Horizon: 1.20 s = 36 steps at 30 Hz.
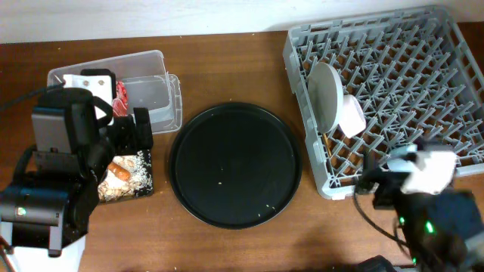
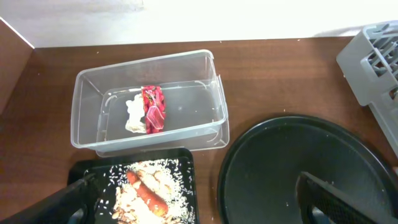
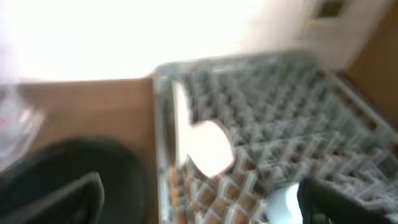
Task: Sort waste into correct bins and load items into the dishwasher rack
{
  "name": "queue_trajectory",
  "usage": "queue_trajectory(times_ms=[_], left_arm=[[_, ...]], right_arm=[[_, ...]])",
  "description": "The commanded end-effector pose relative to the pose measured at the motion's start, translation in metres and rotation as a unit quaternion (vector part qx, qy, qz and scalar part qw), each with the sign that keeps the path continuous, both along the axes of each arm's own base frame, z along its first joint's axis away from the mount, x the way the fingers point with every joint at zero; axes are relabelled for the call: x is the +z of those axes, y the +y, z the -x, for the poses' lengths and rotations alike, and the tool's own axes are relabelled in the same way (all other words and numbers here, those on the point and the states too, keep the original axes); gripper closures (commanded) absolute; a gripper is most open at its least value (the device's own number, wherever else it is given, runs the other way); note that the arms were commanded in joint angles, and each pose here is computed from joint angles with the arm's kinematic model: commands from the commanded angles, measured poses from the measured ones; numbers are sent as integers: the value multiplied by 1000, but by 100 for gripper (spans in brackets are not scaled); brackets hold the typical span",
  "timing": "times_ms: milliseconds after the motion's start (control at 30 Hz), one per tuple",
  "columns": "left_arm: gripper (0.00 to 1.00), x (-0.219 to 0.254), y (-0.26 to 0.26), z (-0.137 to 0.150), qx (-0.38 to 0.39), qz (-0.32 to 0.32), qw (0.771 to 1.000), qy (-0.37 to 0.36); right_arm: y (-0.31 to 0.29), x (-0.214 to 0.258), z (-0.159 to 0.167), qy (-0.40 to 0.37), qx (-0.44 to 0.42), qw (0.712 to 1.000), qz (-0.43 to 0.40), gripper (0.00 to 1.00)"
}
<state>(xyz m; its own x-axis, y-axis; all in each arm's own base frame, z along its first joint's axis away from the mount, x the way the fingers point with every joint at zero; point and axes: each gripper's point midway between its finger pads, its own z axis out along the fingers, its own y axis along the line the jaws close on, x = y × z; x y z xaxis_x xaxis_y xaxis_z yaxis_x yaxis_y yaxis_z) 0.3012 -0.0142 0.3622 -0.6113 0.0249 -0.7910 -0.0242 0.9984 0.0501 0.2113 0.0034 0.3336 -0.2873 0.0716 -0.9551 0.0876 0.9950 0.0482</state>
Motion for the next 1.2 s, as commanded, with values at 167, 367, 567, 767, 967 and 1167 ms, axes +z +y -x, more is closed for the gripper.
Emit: queue_trajectory(times_ms=[167,367,567,767,967,1167], left_arm=[[1,2,3,1,1,-9,1000,-4],[1,2,3,1,1,-9,1000,-4],[1,2,3,1,1,-9,1000,-4],[1,2,3,1,1,-9,1000,-4],[1,2,11,1,6,-46,999,-2],[1,2,21,36,12,-83,996,-24]], right_arm=[[24,-146,-9,-59,63,995,-44,2],[35,-173,-30,-108,79,989,-58,2],[35,-174,-31,-117,80,988,-59,2],[35,-174,-31,-117,80,988,-59,2],[35,-174,-31,-116,80,988,-59,2],[35,-174,-31,-116,80,988,-59,2]])
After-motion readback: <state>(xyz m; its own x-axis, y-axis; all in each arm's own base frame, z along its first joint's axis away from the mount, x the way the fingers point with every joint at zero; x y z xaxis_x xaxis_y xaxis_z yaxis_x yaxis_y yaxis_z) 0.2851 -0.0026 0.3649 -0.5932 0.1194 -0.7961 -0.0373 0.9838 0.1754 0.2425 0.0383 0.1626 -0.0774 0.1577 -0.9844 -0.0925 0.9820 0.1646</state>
